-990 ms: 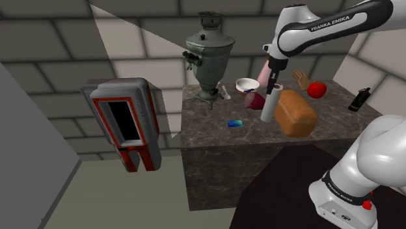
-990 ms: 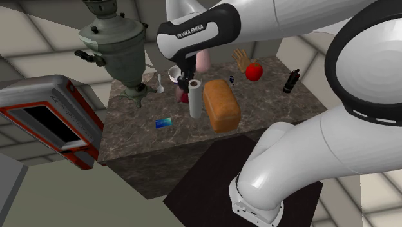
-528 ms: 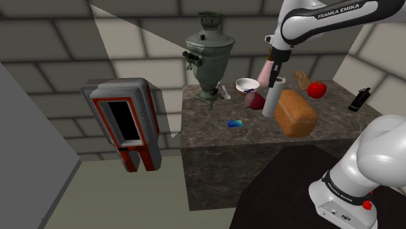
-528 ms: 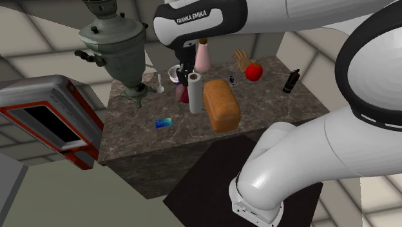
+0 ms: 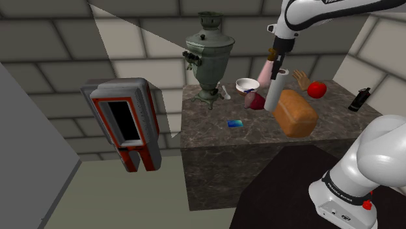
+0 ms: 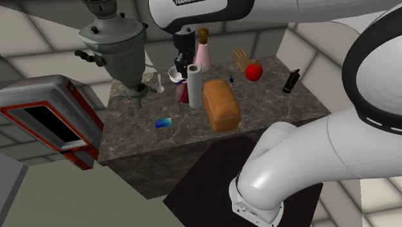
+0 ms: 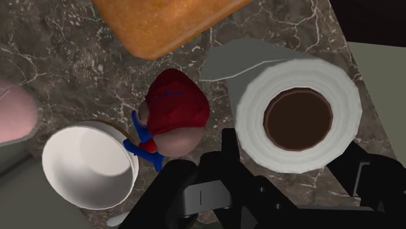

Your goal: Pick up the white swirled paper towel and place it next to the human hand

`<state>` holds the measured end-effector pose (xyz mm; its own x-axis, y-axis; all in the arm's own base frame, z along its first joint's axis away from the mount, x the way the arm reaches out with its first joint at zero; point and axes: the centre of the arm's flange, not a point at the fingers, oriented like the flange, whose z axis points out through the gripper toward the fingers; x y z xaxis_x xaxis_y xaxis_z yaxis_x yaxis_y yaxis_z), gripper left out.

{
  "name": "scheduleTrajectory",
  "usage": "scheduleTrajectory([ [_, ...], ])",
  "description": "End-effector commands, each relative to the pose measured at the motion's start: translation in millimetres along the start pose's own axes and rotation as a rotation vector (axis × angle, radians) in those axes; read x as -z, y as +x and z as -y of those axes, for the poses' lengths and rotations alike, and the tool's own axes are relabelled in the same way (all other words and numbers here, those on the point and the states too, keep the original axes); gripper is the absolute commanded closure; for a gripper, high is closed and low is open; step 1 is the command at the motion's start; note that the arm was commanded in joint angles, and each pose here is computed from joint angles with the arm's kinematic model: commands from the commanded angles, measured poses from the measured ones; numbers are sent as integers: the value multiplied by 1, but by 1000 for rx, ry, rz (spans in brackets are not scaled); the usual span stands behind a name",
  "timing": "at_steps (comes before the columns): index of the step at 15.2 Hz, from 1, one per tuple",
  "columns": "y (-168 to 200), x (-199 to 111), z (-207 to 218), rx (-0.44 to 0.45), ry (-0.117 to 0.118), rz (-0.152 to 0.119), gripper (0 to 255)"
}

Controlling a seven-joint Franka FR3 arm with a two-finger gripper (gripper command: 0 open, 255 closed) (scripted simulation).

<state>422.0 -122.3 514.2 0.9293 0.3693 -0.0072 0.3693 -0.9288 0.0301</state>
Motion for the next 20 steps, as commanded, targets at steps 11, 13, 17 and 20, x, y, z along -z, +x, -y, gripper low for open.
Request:
scheduleTrajectory([
  [11, -1, 64, -2, 0, 0, 0, 255],
  [13, -1, 75, -2, 0, 0, 0, 255],
  [17, -1, 96, -3, 0, 0, 0, 255],
  [20, -1, 112, -3, 0, 0, 0, 255],
])
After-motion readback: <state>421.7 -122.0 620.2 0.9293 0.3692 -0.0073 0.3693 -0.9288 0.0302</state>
